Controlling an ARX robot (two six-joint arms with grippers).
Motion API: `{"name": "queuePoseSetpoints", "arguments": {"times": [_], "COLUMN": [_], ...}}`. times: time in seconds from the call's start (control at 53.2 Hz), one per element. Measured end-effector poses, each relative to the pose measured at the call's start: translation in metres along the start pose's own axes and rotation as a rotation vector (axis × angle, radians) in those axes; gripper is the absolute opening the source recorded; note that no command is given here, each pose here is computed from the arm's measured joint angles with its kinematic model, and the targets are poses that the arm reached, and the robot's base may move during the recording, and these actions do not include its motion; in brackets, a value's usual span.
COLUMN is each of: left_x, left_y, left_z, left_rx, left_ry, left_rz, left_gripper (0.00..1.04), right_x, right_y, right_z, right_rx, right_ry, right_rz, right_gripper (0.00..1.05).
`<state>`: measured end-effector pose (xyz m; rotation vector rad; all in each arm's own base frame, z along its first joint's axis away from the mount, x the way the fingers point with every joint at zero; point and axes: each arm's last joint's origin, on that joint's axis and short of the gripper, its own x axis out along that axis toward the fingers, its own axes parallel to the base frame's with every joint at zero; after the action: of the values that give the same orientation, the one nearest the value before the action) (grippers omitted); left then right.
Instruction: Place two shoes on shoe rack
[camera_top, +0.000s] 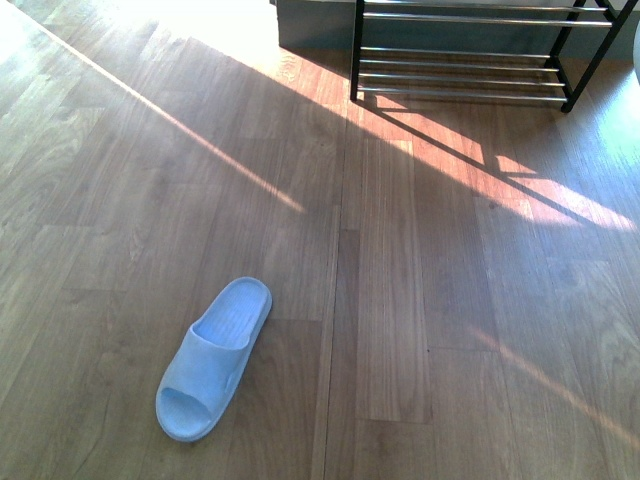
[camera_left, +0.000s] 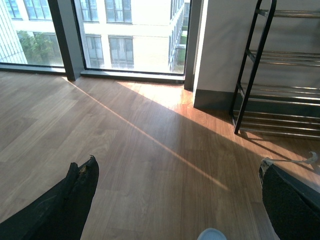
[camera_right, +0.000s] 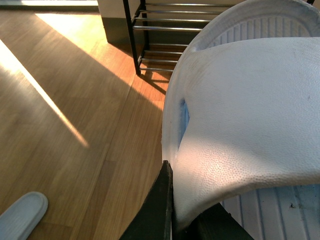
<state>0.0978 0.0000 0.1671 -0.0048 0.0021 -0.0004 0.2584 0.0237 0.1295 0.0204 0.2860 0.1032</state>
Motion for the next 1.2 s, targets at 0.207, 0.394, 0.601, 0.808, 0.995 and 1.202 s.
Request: {"name": "queuePoseSetpoints", "arguments": {"times": [0.207,0.394,0.601,0.808,0.995,1.202], "left_x": [0.031,0.1,0.172,0.225,0.25,0.245], "left_y": [0.007,0.009,0.004,-0.004,-0.016,-0.034], "left_z": [0.002,-0.003,-0.053,-0.114,-0.186,-0.273], "left_rx": [0.028,0.262,0.564,0.792,1.09,1.295], "left_ry": [0.403,0.487,0.69,0.81,0.828,0.819], "left_rz": [0.172,0.049,-0.177,-0.406,-0.626,-1.125], "left_gripper": [0.95,0.95,0.95,0.95,0.95,0.95], "right_x": [0.0,0.0,0.0,0.0,0.0,0.0], "right_y": [0.0,0.0,0.0,0.0,0.0,0.0], "right_z": [0.0,0.0,0.0,0.0,0.0,0.0], "right_rx": [0.0,0.0,0.0,0.0,0.0,0.0], "right_ry": [0.001,0.001,0.001,0.001,0.001,0.001], "right_rz": [0.0,0.0,0.0,0.001,0.001,0.001], "right_gripper": [0.01,0.01,0.01,0.01,0.01,0.01]}}
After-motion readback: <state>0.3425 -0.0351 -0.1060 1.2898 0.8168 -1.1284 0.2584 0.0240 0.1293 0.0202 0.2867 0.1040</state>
